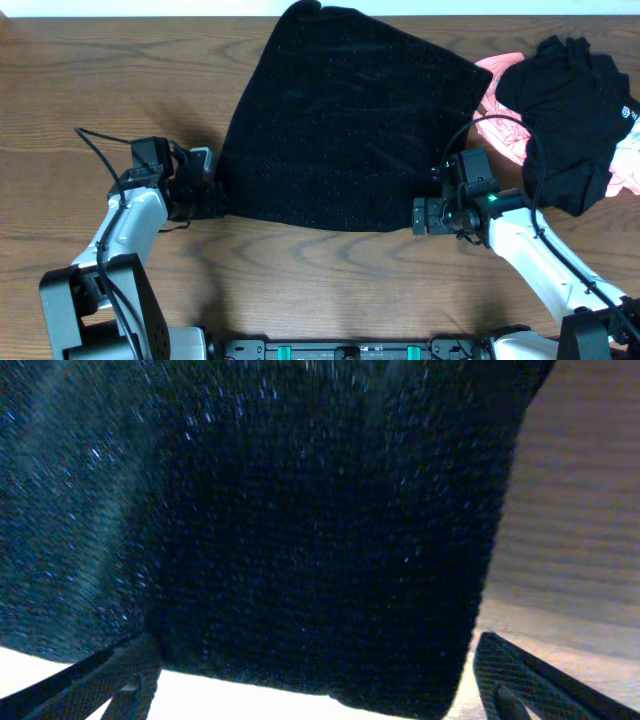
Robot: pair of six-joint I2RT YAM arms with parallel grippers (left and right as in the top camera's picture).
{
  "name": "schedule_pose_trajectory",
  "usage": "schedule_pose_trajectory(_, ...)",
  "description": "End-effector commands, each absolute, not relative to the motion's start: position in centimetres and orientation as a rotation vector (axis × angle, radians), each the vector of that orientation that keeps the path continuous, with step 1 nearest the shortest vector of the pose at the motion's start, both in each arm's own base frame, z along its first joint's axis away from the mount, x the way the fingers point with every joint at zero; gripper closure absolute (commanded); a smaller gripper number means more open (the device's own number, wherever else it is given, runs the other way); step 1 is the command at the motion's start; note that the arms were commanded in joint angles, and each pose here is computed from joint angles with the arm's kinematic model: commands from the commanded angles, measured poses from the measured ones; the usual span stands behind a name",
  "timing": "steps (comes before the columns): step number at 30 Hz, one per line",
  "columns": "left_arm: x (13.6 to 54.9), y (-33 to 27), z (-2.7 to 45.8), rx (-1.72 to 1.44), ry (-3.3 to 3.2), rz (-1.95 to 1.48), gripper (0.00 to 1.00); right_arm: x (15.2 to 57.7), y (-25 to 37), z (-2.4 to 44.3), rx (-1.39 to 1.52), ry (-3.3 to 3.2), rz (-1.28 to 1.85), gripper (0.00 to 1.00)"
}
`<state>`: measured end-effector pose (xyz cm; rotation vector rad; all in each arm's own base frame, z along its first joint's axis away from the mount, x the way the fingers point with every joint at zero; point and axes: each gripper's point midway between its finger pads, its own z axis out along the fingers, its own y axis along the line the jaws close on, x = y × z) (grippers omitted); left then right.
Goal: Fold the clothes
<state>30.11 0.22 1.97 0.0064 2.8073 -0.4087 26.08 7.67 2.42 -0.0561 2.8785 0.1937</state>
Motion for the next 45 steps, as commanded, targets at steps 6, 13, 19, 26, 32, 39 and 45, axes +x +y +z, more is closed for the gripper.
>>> schedule_pose_trajectory(6,30.2,1.0,1.5,0.014,2.815,-0.349,0.46,24.8,7.9,1.0,-0.102,2.889,0.209,0.03)
schedule_pose_trajectory(13,30.3,0.2,1.7,0.003,2.801,-0.419,0.46,25.8,8.2,1.3,-0.103,2.842,0.221,0.13)
schedule_pose_trajectory(19,30.0,-0.3,1.5,0.006,2.799,-0.454,0.46,26.7,8.2,1.6,-0.162,2.795,0.204,0.15)
schedule_pose_trajectory(26,29.3,-0.5,0.8,-0.002,2.822,-0.470,0.46,28.3,8.1,2.1,-0.224,2.721,0.168,0.16)
schedule_pose_trajectory(32,29.3,-1.1,0.4,0.000,2.820,-0.525,0.46,28.4,8.3,2.2,-0.225,2.714,0.177,0.16)
schedule_pose_trajectory(39,29.5,-1.4,-0.4,0.005,2.827,-0.555,0.46,28.4,8.3,2.2,-0.225,2.715,0.179,0.17)
schedule_pose_trajectory(45,29.5,-1.5,-0.5,-0.004,2.826,-0.564,0.47,28.2,9.0,2.3,-0.238,2.718,0.239,0.52)
